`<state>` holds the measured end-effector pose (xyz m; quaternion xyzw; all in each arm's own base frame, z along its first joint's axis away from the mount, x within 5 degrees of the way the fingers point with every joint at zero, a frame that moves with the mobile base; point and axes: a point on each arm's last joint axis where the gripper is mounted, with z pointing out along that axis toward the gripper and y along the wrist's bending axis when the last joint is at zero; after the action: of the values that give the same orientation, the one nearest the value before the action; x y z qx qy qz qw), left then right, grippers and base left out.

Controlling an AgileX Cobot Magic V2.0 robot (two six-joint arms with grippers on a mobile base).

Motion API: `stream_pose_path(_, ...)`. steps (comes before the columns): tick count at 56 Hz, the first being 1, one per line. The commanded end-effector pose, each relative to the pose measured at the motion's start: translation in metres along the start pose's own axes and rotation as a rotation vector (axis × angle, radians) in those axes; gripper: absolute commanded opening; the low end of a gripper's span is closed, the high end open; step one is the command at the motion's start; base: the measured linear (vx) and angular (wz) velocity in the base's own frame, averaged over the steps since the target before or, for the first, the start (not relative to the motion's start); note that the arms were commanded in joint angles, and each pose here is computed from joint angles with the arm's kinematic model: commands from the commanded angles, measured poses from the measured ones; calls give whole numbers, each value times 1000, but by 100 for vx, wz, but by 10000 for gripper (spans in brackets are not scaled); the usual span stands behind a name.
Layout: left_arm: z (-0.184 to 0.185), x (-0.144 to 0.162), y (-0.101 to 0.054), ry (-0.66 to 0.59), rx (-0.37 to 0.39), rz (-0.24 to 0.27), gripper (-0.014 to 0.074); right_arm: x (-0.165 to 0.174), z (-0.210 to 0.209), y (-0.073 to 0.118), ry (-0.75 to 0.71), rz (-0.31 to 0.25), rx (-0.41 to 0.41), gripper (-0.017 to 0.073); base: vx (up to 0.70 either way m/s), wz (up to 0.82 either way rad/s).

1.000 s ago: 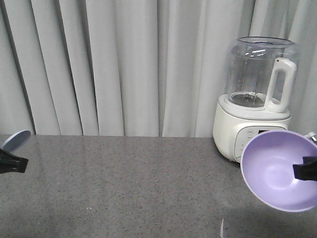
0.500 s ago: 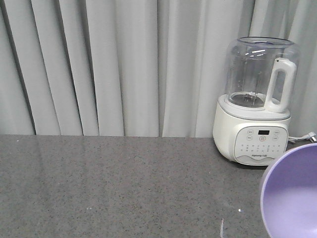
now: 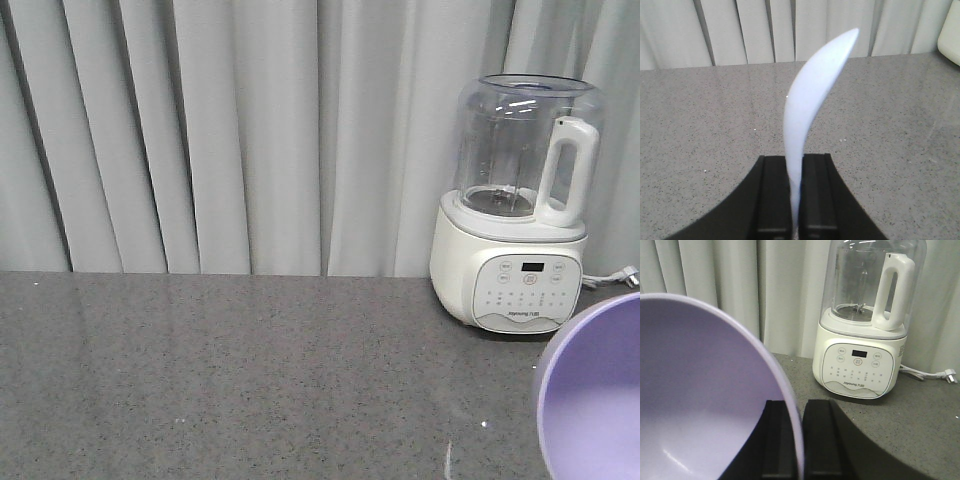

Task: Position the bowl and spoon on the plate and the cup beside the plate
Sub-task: 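Drive the base holding spoon and bowl to the counter with the blue plate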

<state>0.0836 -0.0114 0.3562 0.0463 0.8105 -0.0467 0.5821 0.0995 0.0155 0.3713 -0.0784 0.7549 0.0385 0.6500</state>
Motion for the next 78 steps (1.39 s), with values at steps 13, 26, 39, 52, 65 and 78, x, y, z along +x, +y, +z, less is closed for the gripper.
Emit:
stream_pose_path(13, -3, -14, -2, -95, 19, -3, -6, -16, -3, -2, -112, -2, 21, -8, 0, 0)
stream_pose_path(26, -3, -14, -2, -95, 19, -3, -6, -16, -2, -2, -109, -3, 22, -8, -2, -6)
stream_pose_path(39, -3, -14, -2, -95, 19, -3, -6, -16, -2, -2, -108, -3, 22, -8, -9, -34)
stream_pose_path(52, -3, -14, -2, -95, 19, -3, -6, -16, -1, -2, -106, -3, 21, -8, -15, -61)
stream_pose_path(65, -3, -14, -2, -95, 19, -3, -6, -16, -1, -2, -106, -3, 21, -8, -20, -76)
stream_pose_path(78, -3, -14, -2, -95, 19, -3, -6, -16, -1, -2, -106, -3, 21, -8, -20, -78)
